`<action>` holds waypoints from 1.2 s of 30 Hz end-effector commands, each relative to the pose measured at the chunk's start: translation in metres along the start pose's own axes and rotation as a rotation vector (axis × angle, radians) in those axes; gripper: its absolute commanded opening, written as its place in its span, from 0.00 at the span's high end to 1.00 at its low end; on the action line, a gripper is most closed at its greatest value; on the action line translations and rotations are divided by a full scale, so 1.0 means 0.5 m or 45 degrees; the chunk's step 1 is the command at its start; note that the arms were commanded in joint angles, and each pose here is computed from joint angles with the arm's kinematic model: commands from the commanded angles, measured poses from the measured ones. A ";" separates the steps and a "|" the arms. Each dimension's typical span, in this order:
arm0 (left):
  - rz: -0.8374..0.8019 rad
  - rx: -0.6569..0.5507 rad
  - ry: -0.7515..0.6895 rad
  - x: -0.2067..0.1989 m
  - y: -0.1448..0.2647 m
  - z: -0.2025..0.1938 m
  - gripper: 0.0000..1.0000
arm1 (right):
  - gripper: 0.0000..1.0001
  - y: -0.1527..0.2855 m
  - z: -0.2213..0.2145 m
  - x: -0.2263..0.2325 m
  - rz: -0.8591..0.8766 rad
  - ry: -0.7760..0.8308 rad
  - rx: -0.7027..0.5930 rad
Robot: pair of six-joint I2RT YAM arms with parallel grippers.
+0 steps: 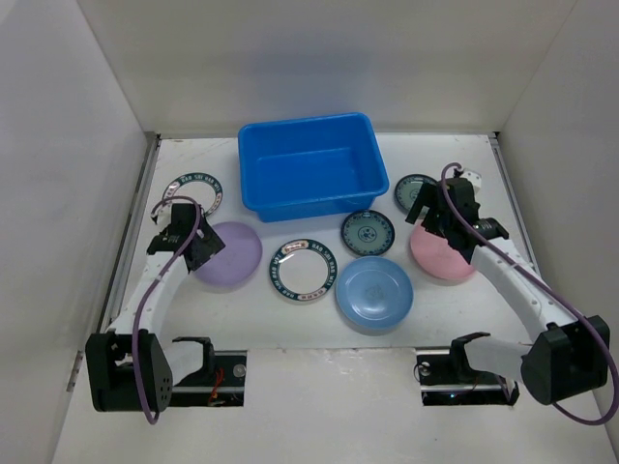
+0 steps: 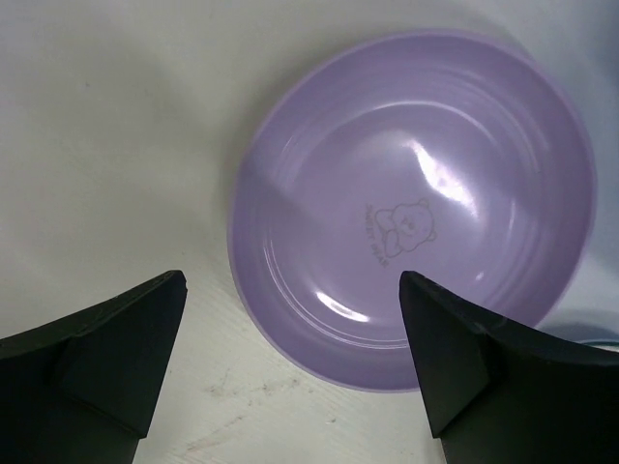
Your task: Place the plates into the plastic bin on the countertop
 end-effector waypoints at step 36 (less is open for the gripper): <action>0.175 0.066 0.288 0.056 -0.091 -0.093 0.83 | 0.00 0.022 -0.001 0.054 0.227 -0.034 -0.015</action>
Point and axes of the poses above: each gripper's point midway between its finger pads, its own y axis back along the fingers, its own x axis along the line the jaws close on, z = x × y, the point moved 10 cm from there along y, back along the fingers, and after that the axes turned 8 degrees about y, right-handed, at the moved point
